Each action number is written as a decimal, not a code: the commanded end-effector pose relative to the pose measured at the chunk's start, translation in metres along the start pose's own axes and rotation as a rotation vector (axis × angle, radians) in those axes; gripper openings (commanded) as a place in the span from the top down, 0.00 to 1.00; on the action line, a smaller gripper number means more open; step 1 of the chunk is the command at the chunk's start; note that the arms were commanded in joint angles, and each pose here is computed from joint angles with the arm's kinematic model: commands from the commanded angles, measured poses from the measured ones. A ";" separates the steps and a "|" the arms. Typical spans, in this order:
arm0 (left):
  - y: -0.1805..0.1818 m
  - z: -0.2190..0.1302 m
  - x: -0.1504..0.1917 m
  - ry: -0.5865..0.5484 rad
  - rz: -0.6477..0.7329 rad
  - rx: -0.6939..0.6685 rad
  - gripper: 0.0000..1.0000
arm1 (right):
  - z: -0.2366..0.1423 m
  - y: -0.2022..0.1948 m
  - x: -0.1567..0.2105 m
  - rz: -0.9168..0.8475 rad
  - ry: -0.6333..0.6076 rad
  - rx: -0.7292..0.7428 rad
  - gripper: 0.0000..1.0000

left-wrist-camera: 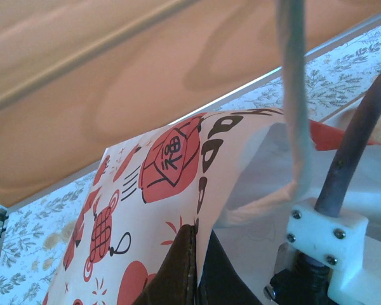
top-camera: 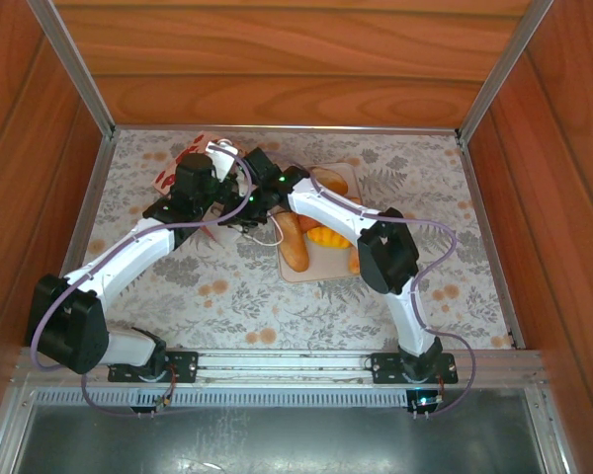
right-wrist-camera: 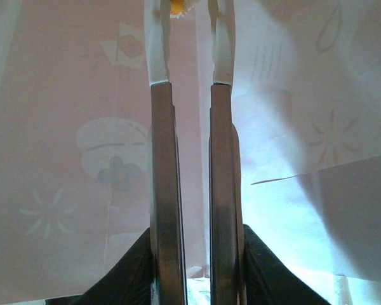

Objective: Take the fake bread out of the paper bag

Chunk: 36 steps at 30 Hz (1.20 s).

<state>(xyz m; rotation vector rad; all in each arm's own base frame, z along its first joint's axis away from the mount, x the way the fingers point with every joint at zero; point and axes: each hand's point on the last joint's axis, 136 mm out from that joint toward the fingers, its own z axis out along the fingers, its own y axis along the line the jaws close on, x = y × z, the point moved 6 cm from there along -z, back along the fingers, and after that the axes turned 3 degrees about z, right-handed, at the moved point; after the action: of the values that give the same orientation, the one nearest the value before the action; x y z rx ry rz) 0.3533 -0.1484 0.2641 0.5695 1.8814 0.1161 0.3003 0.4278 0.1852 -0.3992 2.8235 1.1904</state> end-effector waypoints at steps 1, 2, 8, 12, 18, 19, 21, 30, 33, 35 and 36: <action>0.004 -0.004 0.001 -0.014 -0.012 -0.021 1.00 | -0.021 0.010 -0.003 -0.027 -0.051 -0.011 1.00; 0.004 -0.003 0.001 -0.013 -0.010 -0.022 1.00 | -0.022 0.010 -0.002 -0.028 -0.051 -0.006 1.00; 0.008 -0.001 0.002 -0.002 -0.017 -0.044 1.00 | -0.033 0.006 0.005 -0.026 -0.062 0.028 1.00; 0.014 0.004 0.001 0.015 -0.029 -0.098 1.00 | -0.047 0.007 0.012 -0.029 -0.076 0.030 1.00; 0.025 0.007 -0.001 0.032 -0.054 -0.172 1.00 | -0.074 0.009 0.027 -0.031 -0.096 0.019 1.00; 0.027 0.008 -0.001 0.036 -0.061 -0.186 1.00 | -0.078 0.008 0.029 -0.029 -0.099 0.015 1.00; 0.031 0.010 0.000 0.045 -0.075 -0.207 1.00 | -0.087 0.007 0.034 -0.026 -0.106 0.014 1.00; 0.055 0.018 0.007 0.121 -0.180 -0.284 1.00 | -0.128 0.002 0.068 -0.027 -0.120 0.028 1.00; 0.062 0.023 0.010 0.180 -0.199 -0.311 1.00 | -0.149 -0.002 0.086 -0.027 -0.144 0.060 1.00; 0.064 0.026 0.012 0.213 -0.197 -0.333 1.00 | -0.163 -0.008 0.099 -0.016 -0.164 0.098 1.00; 0.065 0.027 0.012 0.220 -0.199 -0.339 1.00 | -0.171 -0.013 0.106 -0.005 -0.173 0.126 1.00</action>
<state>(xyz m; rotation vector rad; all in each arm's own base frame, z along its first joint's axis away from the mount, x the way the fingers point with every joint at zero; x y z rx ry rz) 0.3946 -0.0995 0.2703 0.1994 2.0034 0.3209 0.2236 0.3006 0.2623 -0.2966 2.7650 1.0562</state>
